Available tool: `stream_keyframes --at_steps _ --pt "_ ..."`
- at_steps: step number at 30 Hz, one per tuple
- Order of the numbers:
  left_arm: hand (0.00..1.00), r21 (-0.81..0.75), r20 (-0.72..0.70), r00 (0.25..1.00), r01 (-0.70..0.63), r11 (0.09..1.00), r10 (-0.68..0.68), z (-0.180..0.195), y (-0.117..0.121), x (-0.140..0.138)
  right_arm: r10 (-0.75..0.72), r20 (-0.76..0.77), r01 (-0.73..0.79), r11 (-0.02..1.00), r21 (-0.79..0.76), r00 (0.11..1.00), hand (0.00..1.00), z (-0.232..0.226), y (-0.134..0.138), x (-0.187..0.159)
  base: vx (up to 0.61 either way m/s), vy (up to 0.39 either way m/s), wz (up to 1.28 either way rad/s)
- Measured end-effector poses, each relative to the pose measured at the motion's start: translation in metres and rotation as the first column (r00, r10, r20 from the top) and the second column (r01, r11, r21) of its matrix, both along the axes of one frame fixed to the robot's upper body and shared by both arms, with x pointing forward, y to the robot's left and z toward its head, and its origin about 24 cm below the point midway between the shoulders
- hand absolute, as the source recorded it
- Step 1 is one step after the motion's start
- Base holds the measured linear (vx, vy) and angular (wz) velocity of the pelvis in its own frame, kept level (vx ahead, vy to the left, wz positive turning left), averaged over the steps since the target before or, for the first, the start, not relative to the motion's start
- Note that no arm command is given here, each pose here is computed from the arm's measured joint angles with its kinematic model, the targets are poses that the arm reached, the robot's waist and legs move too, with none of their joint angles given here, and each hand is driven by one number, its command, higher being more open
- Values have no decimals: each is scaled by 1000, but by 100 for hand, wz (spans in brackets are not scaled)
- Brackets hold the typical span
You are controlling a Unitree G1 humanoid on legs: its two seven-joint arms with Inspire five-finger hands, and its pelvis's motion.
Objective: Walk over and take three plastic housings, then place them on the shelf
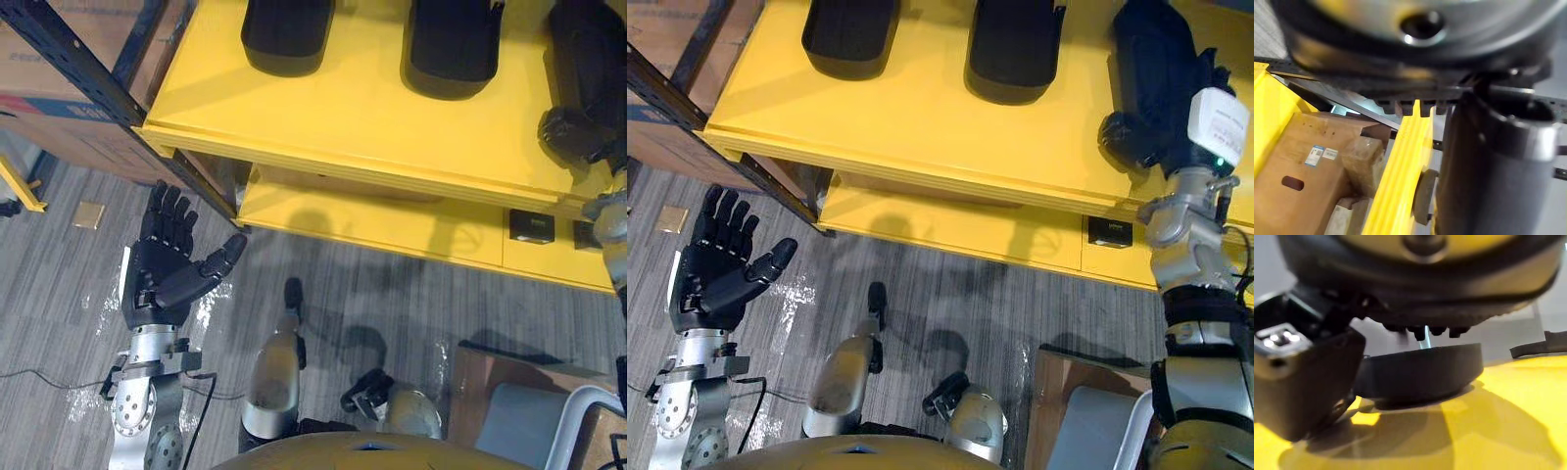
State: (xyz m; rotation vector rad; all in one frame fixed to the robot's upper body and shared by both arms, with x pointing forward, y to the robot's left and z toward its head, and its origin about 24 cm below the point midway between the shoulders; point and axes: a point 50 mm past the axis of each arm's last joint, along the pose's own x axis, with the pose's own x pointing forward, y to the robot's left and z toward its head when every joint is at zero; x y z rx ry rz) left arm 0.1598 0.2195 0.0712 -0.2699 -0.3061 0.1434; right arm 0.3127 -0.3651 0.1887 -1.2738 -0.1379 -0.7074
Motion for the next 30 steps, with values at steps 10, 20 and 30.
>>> stream_keyframes --at_steps 10,20,30 --pt "100 -21 -25 1000 13 1000 -13 -4 -5 1 -8 -7 8 999 35 1000 100 -11 3 -2 54 -22 -1" --pt "100 -34 -81 995 48 998 -50 -13 -18 -3 168 89 -169 985 13 982 100 -4 38 0 -37 11 -4" --pt "100 -44 -110 993 28 999 -33 -16 -17 -4 361 105 -367 929 45 927 100 -21 62 -32 -41 20 -9"
